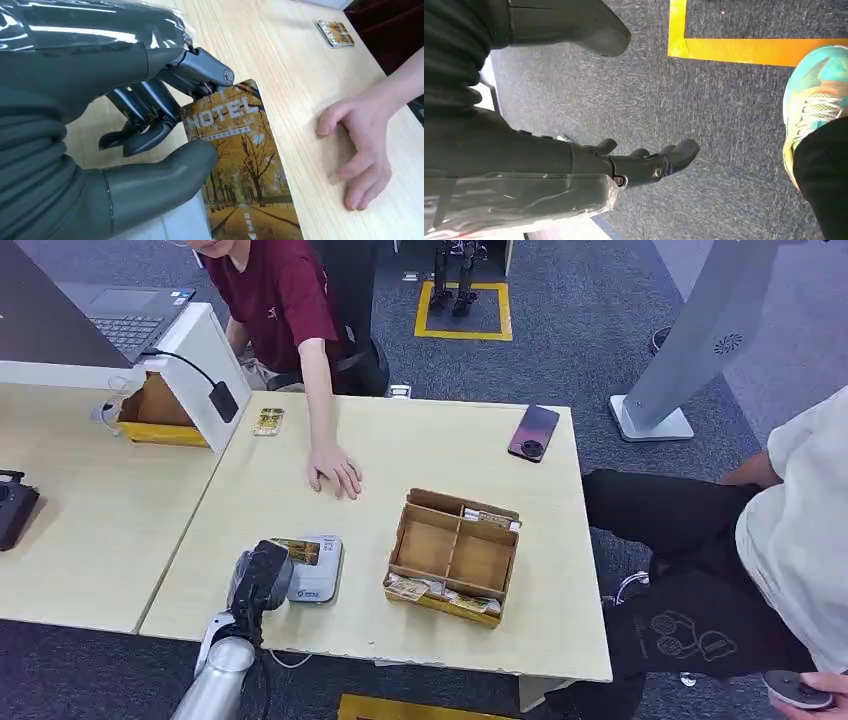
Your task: Pass the card to the sensor for recognition and then transmit it.
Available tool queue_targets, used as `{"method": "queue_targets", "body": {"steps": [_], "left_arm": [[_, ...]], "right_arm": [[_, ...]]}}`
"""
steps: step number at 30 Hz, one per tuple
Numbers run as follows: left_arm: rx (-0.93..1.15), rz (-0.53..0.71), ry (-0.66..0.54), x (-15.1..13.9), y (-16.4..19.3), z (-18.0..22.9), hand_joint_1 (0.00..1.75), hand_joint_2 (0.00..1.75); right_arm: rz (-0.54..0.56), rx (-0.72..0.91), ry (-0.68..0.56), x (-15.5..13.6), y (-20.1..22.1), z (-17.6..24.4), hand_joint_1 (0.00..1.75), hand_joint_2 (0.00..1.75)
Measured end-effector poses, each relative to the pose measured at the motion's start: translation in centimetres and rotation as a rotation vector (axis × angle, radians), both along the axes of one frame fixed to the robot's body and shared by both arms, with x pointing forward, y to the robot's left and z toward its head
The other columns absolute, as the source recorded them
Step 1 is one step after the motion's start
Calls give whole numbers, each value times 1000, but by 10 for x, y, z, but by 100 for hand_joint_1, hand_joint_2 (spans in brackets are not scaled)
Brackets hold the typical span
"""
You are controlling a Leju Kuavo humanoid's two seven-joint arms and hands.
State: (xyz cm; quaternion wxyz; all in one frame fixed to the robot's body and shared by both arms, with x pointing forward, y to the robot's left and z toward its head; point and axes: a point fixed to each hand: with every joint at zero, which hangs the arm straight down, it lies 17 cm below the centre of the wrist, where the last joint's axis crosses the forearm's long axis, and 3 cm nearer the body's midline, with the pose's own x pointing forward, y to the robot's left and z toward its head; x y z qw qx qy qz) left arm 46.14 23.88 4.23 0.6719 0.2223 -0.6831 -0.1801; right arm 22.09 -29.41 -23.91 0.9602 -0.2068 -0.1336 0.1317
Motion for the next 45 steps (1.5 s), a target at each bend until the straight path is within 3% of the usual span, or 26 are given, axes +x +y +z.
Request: {"method": "queue_targets", "body": {"steps": [19,45], "left_arm": [[143,68,-4,-1,7,-12,175,175],[136,36,55,5,-15,-33,175,175]], "right_arm": [[14,-8,-4,4,0,2,0,175],[29,-8,-14,12,3,5,0,175]]}}
